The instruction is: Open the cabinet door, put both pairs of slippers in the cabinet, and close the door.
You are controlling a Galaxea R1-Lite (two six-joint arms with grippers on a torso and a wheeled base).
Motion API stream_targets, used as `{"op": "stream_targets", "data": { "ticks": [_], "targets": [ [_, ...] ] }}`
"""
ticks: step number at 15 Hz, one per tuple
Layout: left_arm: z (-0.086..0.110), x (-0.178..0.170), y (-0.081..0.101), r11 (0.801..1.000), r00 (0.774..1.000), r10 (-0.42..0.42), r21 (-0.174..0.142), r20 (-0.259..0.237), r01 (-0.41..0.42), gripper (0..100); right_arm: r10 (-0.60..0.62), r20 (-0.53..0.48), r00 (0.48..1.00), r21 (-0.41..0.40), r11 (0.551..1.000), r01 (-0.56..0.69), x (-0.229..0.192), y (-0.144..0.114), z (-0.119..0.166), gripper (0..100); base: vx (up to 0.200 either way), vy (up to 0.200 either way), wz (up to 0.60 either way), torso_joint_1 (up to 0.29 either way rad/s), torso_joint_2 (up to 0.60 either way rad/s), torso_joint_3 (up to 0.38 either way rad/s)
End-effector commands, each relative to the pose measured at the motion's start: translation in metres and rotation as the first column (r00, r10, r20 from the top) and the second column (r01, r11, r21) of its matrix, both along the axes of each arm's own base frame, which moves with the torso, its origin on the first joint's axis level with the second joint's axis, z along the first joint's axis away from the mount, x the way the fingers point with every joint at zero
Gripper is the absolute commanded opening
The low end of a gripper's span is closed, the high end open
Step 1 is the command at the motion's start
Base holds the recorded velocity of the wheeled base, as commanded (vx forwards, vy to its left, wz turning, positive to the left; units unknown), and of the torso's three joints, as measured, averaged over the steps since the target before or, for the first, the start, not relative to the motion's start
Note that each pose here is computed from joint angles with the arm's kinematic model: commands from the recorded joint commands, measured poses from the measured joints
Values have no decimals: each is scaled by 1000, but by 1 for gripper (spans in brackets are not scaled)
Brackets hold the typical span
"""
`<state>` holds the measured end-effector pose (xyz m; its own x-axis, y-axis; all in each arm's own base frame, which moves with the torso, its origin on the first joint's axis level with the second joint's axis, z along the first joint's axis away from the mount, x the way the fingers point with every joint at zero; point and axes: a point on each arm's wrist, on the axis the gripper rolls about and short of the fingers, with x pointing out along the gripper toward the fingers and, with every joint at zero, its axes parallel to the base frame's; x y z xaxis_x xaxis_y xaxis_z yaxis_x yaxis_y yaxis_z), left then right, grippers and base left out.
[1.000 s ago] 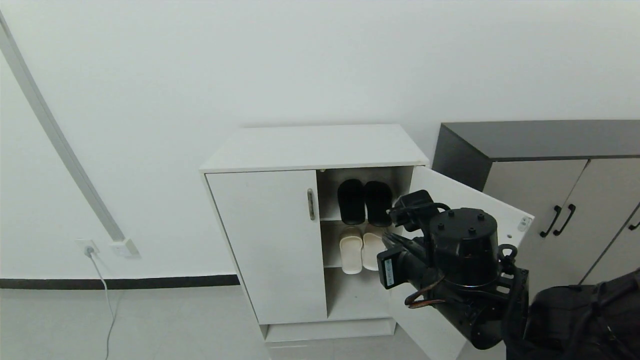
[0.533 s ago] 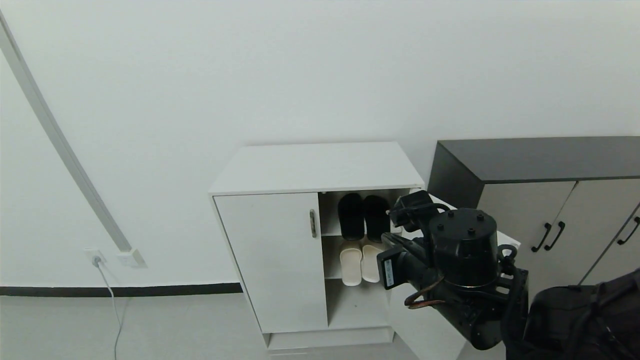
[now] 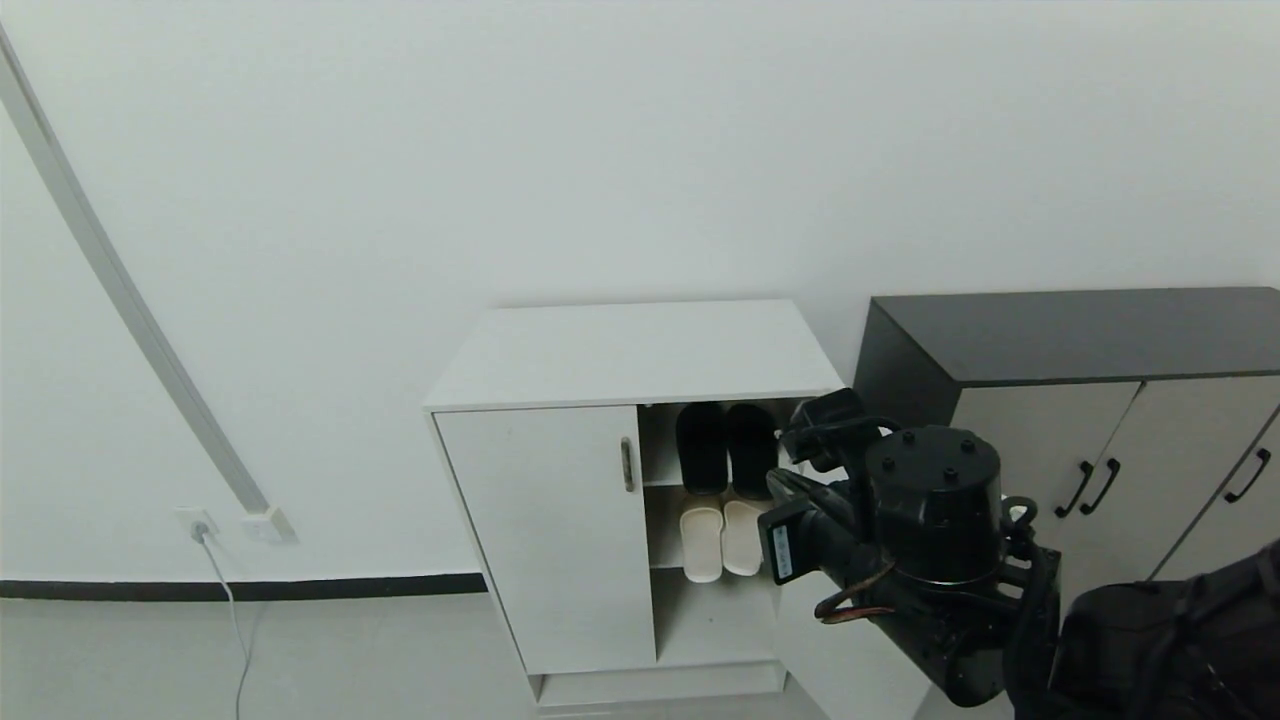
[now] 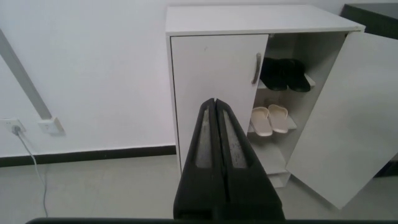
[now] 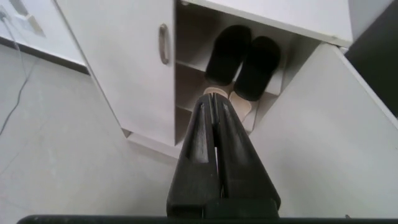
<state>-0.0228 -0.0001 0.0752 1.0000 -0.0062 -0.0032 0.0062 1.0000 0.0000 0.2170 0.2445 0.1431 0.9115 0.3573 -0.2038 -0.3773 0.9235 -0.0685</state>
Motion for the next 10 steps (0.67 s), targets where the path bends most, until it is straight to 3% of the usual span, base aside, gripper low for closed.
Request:
{"op": "stream_targets", "data": {
  "ticks": [1, 4, 10],
  "targets": [
    [0, 0, 0, 1000, 1000, 0, 0, 0, 0, 0, 2, -5, 1000, -6, 1000, -2, 0, 0, -3, 0, 0, 0, 0, 0, 0, 0],
    [0, 0, 0, 1000, 1000, 0, 0, 0, 0, 0, 2, -11, 1000, -16, 1000, -2, 0, 1, -6, 0, 0, 0, 0, 0, 0, 0],
    [0, 0, 0, 1000, 1000, 0, 0, 0, 0, 0, -6, -11, 1000, -16, 1000, 6, 2, -1, -6, 0, 0, 0, -600, 4, 4, 2]
  ]
}}
